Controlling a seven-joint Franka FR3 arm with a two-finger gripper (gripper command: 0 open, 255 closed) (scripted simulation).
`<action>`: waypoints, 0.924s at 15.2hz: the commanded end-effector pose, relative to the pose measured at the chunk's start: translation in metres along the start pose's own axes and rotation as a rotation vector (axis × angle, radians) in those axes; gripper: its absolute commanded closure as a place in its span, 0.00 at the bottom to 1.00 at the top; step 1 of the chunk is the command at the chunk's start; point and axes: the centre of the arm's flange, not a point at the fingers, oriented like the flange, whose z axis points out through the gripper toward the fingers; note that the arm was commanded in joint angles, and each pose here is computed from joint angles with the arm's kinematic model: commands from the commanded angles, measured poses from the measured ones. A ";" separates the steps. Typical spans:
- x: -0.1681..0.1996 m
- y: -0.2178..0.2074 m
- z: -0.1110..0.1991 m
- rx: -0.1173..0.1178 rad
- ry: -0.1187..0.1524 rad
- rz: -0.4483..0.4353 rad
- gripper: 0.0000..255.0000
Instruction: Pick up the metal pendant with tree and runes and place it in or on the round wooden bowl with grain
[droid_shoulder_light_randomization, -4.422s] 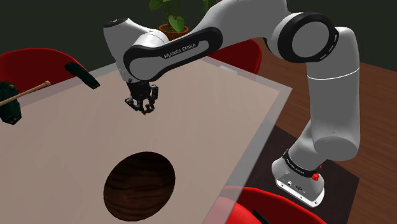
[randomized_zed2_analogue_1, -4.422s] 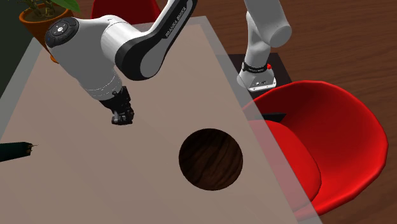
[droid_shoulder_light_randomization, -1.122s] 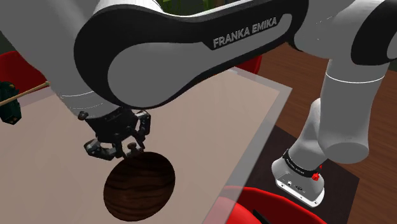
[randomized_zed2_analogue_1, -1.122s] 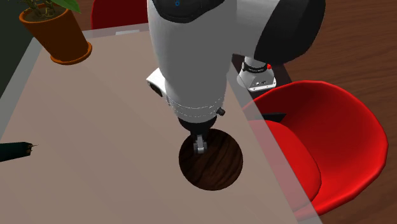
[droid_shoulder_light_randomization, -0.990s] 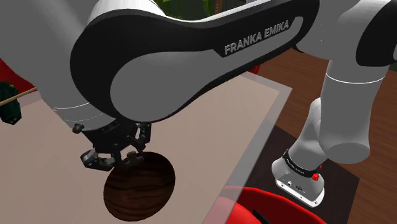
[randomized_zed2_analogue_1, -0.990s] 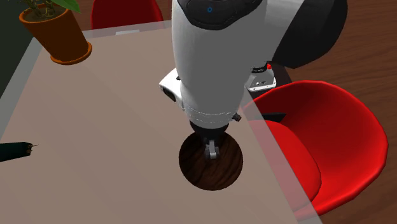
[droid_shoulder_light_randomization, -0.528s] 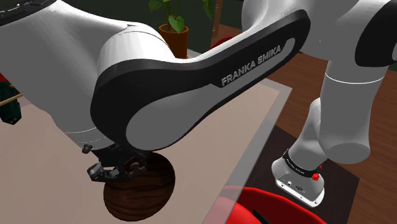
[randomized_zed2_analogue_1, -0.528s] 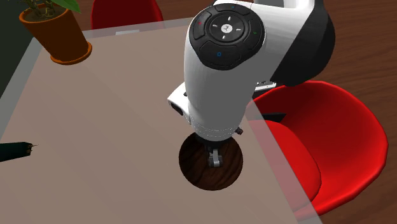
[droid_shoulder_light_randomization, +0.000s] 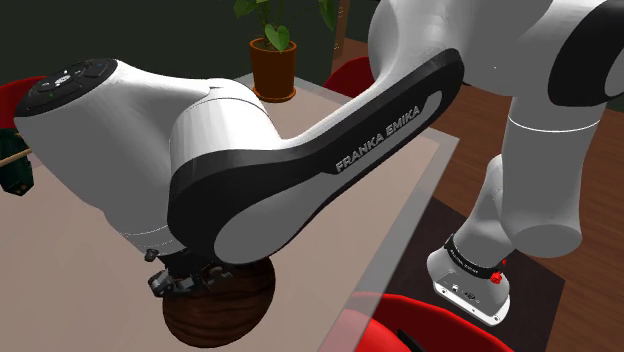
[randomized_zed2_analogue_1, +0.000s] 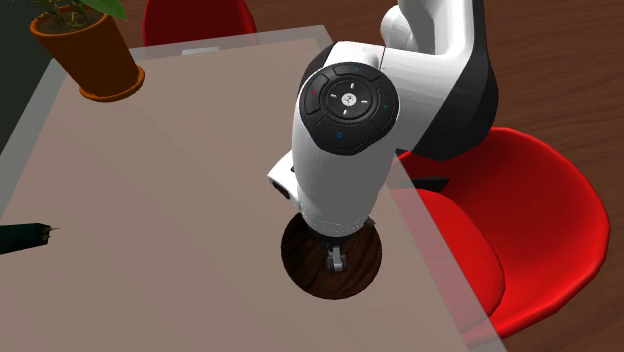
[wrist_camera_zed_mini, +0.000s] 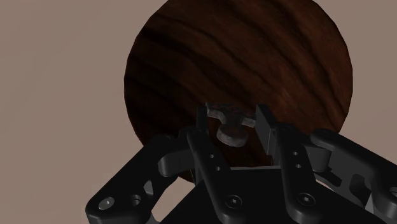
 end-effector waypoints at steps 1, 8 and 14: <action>0.000 0.000 0.002 0.000 0.000 0.000 1.00; 0.000 0.000 0.002 0.000 0.000 0.000 0.00; 0.000 0.000 -0.025 0.000 0.000 0.000 0.00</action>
